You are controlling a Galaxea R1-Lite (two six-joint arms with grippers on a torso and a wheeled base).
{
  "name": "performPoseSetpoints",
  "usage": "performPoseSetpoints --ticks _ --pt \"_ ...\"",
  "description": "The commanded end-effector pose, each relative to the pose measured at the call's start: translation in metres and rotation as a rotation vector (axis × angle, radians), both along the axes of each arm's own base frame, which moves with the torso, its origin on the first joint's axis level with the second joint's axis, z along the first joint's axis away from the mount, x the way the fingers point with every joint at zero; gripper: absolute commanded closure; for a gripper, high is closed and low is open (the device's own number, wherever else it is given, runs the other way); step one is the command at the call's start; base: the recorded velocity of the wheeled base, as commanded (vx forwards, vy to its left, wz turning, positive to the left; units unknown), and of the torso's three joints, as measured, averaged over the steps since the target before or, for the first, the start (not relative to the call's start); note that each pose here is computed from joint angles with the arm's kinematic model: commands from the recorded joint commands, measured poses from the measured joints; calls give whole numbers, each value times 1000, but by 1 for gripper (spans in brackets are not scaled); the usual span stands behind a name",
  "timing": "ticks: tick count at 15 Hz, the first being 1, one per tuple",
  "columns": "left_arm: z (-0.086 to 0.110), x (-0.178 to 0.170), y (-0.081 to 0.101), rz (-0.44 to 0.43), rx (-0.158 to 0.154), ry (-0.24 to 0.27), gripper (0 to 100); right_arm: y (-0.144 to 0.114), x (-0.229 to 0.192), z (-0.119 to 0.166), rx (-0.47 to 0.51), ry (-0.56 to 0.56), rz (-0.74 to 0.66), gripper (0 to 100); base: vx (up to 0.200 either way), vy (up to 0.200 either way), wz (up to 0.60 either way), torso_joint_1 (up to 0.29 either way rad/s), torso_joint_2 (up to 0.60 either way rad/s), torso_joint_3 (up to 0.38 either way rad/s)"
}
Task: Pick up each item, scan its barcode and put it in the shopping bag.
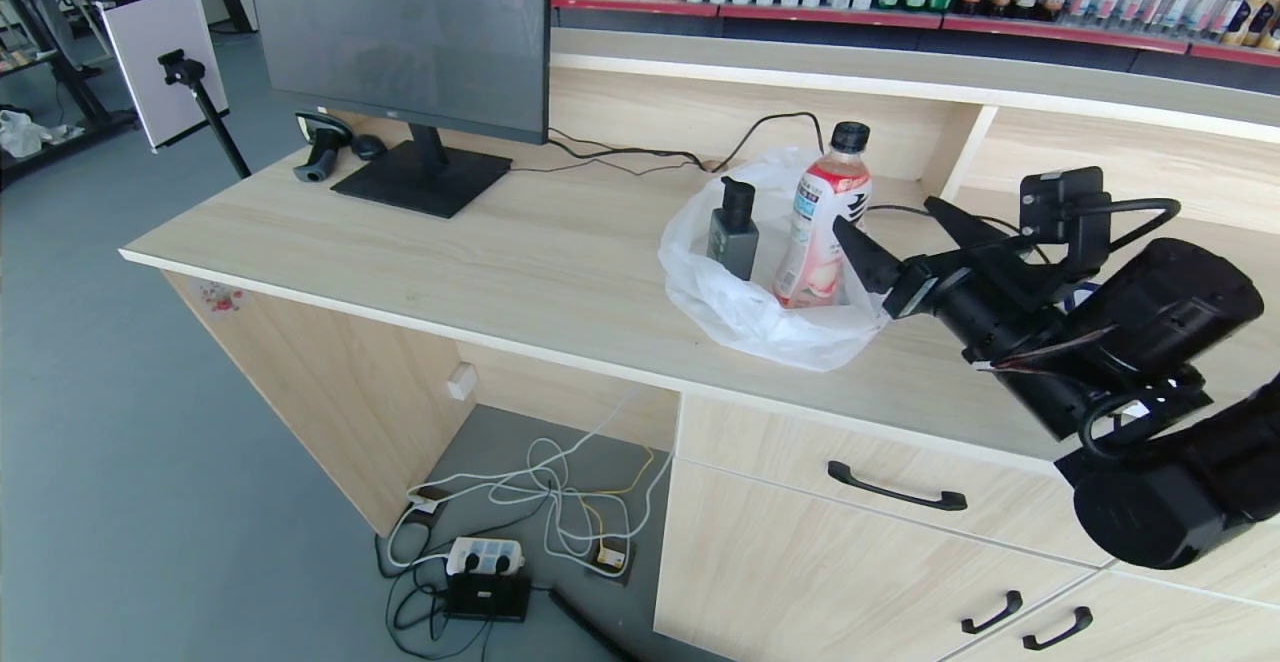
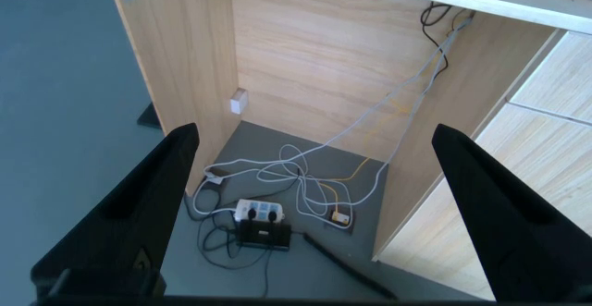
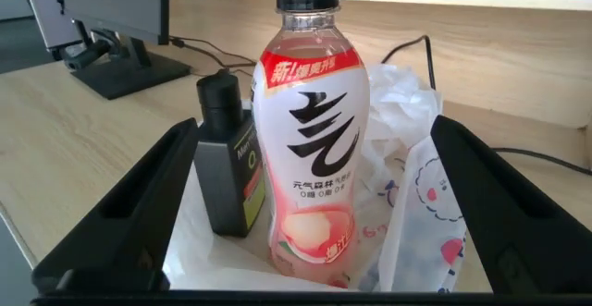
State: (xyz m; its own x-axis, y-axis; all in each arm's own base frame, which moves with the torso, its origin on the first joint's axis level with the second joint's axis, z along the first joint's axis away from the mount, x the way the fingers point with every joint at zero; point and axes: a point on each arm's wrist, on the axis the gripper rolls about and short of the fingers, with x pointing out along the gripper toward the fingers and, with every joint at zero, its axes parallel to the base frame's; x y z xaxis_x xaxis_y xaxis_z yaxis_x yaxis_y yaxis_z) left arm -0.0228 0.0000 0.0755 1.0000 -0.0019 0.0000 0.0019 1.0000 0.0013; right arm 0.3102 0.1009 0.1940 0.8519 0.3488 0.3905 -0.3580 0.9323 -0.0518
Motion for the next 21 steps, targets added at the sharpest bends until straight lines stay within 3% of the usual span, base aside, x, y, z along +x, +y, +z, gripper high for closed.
performPoseSetpoints --ticks 1,4,6,10,14,16,21 --pt "0 0 0 0 0 0 0 -8 -40 18 9 -29 16 0 0 0 0 0 0 0" --pt "0 0 0 0 -1 0 0 -23 -84 13 -12 2 12 0 0 0 0 0 0 0" --pt "0 0 0 0 -1 0 0 -30 -115 -2 -70 49 14 0 0 0 0 0 0 0" --pt "0 0 0 2 -1 0 0 -50 -172 -24 -96 104 13 0 0 0 0 0 0 0" --pt "0 0 0 0 -1 0 0 -58 -194 -16 -73 34 11 0 0 0 0 0 0 0" --pt "0 0 0 0 -3 0 0 -60 -201 -17 -81 54 12 0 0 0 0 0 0 0" --pt "0 0 0 0 -1 0 0 -79 -261 -52 -210 298 58 0 0 0 0 0 0 0"
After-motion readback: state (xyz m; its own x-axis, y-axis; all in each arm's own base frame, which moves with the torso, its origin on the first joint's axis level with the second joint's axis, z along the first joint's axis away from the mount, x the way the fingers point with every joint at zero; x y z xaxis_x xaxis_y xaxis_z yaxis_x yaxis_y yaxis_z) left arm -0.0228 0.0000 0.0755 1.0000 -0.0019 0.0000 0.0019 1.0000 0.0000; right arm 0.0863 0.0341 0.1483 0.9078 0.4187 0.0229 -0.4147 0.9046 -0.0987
